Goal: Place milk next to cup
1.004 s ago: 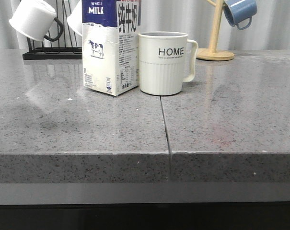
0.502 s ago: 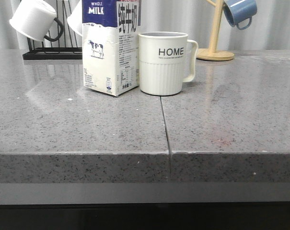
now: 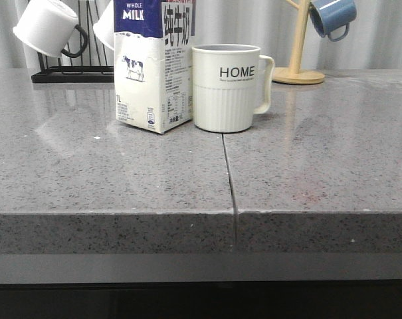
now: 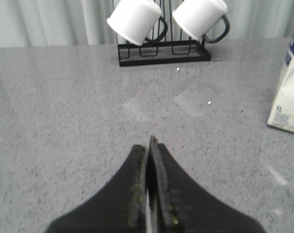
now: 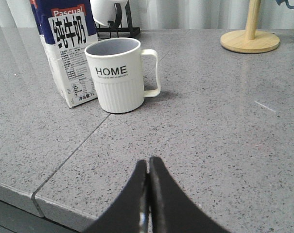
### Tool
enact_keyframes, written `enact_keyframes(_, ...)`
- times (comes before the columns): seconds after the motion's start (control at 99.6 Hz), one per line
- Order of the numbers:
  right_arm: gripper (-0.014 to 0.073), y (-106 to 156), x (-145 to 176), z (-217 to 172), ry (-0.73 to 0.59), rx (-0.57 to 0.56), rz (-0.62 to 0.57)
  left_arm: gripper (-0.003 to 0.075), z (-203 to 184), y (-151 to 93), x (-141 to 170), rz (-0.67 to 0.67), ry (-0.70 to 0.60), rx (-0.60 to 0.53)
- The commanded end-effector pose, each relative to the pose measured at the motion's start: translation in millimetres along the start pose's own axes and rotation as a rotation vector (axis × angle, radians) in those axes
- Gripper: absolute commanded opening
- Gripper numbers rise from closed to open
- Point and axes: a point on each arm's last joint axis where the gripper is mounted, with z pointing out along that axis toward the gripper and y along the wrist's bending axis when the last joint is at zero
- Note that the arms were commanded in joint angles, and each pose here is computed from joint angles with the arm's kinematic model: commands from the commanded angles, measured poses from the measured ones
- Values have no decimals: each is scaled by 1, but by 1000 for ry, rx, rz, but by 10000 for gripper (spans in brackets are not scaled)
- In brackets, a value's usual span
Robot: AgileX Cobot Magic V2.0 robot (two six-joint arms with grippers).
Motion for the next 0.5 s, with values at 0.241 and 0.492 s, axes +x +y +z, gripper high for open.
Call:
enact_keyframes(0.241,-67,2,-14,-1,-93,-7,-12,-21,-22,0,16,-14,-160,-25)
enact_keyframes(0.492,-67,2,-14,-1,-93,-7,-12,-21,-22,0,41,28,-249,-60)
